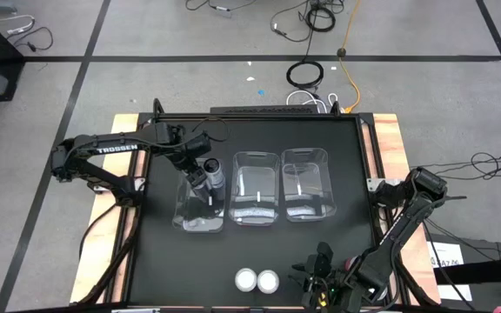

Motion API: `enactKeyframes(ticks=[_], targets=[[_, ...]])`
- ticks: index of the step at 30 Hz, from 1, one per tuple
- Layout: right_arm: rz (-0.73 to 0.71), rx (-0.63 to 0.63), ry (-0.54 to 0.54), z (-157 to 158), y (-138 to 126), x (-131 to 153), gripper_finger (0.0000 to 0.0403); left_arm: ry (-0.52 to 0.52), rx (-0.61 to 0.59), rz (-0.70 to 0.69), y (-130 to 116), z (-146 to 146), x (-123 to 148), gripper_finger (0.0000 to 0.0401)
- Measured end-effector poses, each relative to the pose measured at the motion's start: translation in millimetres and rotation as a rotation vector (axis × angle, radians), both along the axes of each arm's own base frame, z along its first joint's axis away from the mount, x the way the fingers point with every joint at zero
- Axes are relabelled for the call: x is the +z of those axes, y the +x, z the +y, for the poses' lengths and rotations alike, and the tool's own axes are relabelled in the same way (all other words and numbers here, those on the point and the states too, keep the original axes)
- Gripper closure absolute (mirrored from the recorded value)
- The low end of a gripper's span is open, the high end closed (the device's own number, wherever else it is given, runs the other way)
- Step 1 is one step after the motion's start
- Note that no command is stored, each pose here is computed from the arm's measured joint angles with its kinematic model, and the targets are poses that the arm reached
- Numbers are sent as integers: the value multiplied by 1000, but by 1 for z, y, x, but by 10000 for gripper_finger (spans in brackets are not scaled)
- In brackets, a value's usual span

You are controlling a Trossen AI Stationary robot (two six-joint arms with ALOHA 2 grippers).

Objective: Sort soda cans
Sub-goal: Put the white soda can into the left transparent bin

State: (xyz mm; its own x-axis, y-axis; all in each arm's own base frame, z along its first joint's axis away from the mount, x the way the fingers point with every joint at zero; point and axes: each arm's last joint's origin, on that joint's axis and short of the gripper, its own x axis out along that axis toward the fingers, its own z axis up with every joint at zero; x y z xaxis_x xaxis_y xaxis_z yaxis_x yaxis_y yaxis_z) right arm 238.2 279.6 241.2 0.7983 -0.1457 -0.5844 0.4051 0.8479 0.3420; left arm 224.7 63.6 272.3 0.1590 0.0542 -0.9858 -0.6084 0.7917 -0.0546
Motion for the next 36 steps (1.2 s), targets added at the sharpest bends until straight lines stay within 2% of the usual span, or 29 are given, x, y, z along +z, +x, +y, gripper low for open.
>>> enactKeyframes(ticks=[32,36], targets=[[0,0,1,0,0,0,268,26,7,9,0,1,0,95],[0,0,1,0,0,0,269,27,7,9,0,1,0,80]])
